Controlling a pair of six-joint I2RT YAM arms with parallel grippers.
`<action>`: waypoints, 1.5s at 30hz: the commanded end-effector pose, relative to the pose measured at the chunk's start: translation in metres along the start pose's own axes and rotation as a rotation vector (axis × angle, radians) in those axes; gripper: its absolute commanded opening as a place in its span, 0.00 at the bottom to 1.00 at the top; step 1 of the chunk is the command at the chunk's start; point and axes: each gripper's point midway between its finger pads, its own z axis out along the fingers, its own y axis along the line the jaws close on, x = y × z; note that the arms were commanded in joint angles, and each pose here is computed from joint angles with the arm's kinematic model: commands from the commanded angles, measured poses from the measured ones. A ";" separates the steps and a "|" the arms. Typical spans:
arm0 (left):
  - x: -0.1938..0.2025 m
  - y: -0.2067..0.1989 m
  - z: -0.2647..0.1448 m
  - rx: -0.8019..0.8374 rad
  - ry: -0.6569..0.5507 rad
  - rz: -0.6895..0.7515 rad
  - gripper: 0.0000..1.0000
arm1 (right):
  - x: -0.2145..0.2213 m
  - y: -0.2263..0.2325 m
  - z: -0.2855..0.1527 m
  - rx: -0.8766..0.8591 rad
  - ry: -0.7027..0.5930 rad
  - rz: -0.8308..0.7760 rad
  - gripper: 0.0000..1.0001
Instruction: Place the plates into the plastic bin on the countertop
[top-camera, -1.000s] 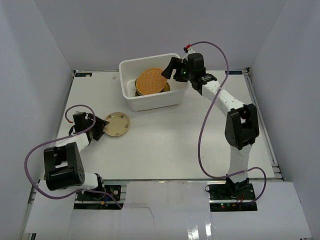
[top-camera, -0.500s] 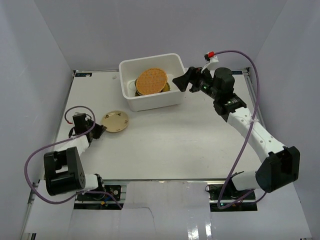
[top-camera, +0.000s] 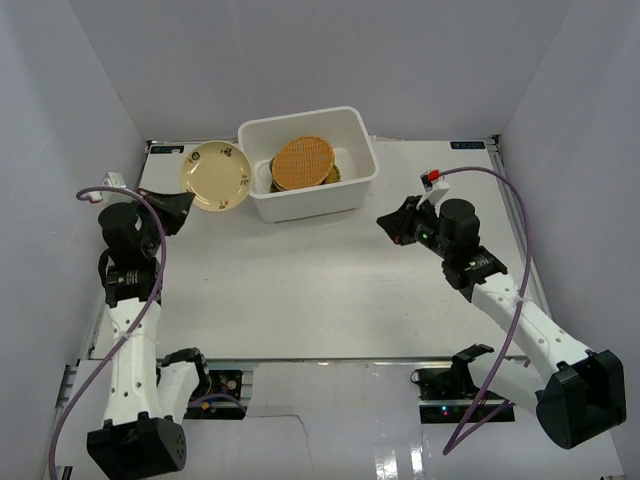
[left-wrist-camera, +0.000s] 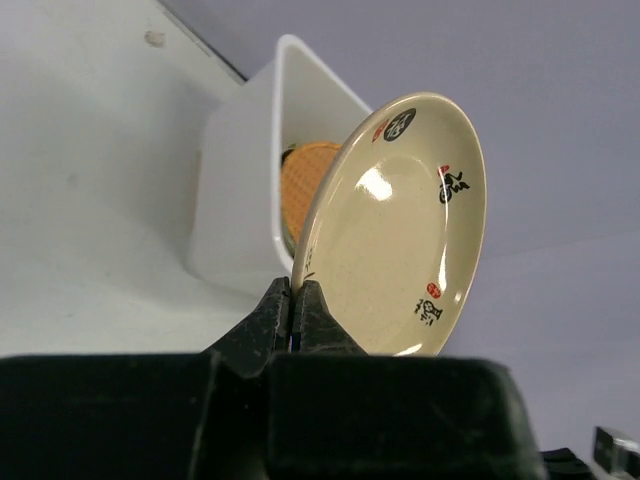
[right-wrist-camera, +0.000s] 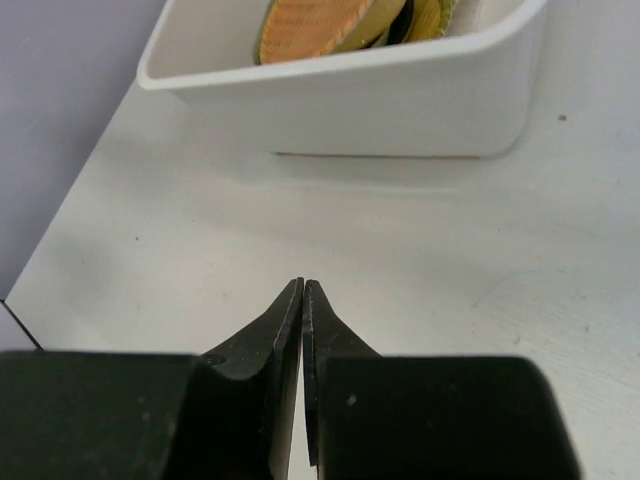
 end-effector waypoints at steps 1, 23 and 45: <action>-0.004 -0.045 0.012 0.135 0.039 -0.024 0.00 | -0.003 0.001 -0.005 -0.008 -0.031 -0.007 0.08; 0.147 -0.101 0.243 0.100 0.370 0.152 0.00 | 0.008 0.008 -0.019 -0.031 0.000 -0.012 0.15; 0.104 -0.141 0.198 0.185 0.324 0.406 0.98 | -0.025 0.027 -0.026 -0.063 -0.075 -0.020 0.43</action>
